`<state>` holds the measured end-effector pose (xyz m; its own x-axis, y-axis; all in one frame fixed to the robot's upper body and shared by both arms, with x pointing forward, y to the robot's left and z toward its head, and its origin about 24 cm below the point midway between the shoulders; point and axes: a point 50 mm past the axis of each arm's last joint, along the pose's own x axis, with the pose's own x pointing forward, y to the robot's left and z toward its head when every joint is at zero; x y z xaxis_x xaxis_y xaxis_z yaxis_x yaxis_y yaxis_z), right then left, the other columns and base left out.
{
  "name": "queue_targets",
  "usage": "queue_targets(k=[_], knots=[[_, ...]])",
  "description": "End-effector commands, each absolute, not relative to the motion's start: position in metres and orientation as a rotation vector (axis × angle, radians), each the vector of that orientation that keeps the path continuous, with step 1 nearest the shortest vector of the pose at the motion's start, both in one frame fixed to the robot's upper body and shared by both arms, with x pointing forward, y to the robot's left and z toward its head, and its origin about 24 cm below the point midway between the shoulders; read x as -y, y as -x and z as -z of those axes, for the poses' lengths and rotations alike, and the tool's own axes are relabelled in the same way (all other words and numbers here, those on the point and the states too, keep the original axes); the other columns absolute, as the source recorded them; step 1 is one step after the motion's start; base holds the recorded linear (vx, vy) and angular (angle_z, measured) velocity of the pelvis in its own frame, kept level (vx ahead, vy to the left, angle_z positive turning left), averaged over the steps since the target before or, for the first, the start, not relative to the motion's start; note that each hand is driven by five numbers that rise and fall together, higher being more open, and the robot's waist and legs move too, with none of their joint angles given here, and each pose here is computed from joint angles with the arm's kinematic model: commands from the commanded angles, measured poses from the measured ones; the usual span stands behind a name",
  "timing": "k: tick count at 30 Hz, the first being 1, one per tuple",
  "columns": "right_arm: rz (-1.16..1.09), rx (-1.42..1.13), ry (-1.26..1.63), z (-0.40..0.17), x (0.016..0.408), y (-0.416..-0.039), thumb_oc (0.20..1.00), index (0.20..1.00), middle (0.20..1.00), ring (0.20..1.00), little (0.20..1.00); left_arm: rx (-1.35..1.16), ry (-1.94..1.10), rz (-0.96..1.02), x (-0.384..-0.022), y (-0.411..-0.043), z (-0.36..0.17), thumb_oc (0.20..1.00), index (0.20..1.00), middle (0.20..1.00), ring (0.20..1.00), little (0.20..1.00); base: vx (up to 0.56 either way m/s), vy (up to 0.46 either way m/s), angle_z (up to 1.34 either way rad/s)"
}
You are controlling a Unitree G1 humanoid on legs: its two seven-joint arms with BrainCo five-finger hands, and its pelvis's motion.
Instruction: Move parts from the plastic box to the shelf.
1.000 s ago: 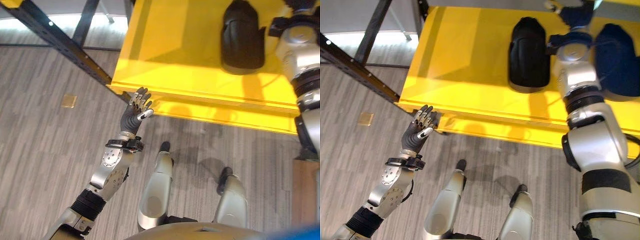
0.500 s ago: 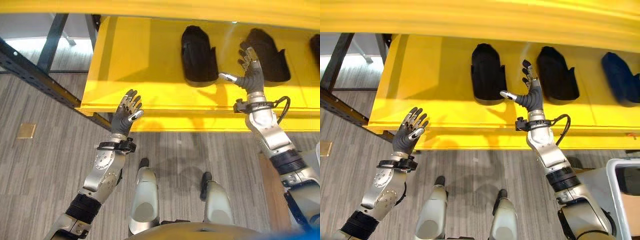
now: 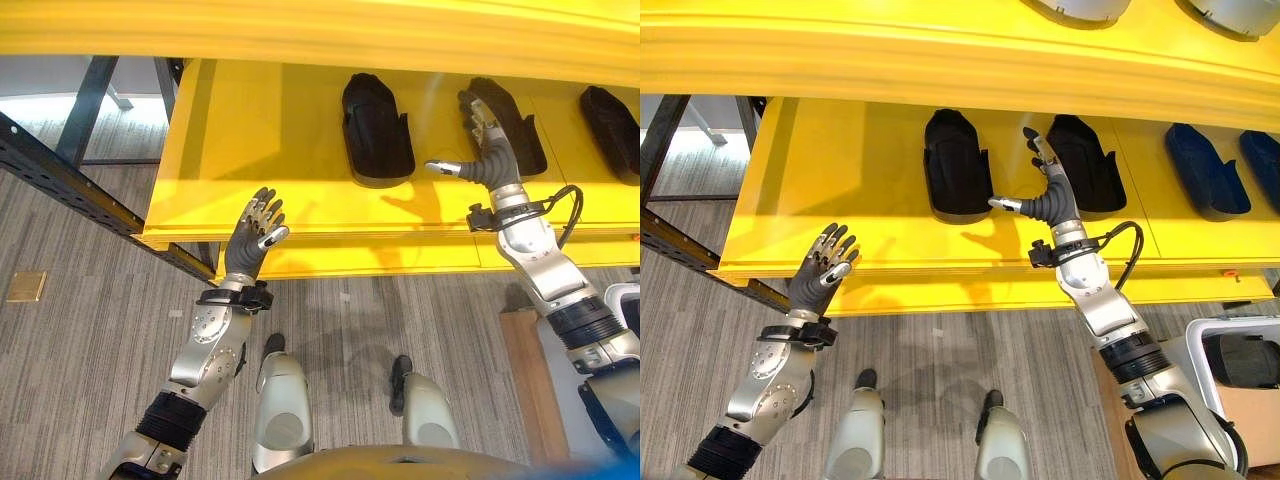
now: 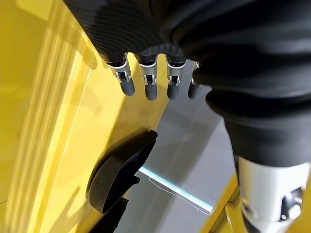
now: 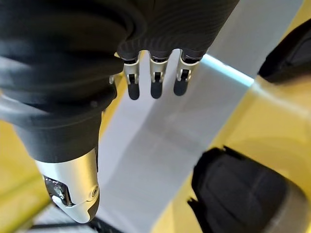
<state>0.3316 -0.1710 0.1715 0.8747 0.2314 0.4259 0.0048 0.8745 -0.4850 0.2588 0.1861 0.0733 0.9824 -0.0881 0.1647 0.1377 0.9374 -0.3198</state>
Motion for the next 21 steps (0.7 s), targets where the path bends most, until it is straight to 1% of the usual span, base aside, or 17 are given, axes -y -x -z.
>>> queue_targets(k=[1,7,10,15,21], knots=[[-0.144,0.591,0.590,-0.193,0.165,-0.335,1.000,1.000,1.000,1.000,1.000,0.239,0.297,0.138,-0.187,-0.256,-0.086,1.000,1.000,1.000,1.000,1.000,0.00,0.000,0.00],[-0.201,0.560,0.668,-0.184,0.153,-0.340,1.000,1.000,1.000,1.000,1.000,0.246,0.300,0.132,-0.186,-0.257,-0.087,1.000,1.000,1.000,1.000,1.000,0.00,-0.003,-0.01],[-0.213,0.549,0.653,-0.178,0.149,-0.339,1.000,1.000,1.000,1.000,1.000,0.245,0.304,0.129,-0.186,-0.257,-0.086,1.000,1.000,1.000,1.000,1.000,0.00,0.000,0.00],[-0.276,0.504,0.611,-0.156,0.129,-0.334,1.000,1.000,1.000,1.000,1.000,0.246,0.310,0.110,-0.186,-0.256,-0.085,1.000,1.000,1.000,1.000,1.000,0.00,0.000,0.00],[-0.329,0.467,0.565,-0.141,0.115,-0.329,1.000,1.000,1.000,1.000,1.000,0.251,0.311,0.106,-0.185,-0.256,-0.085,1.000,1.000,1.000,1.000,1.000,0.00,0.000,0.00]])
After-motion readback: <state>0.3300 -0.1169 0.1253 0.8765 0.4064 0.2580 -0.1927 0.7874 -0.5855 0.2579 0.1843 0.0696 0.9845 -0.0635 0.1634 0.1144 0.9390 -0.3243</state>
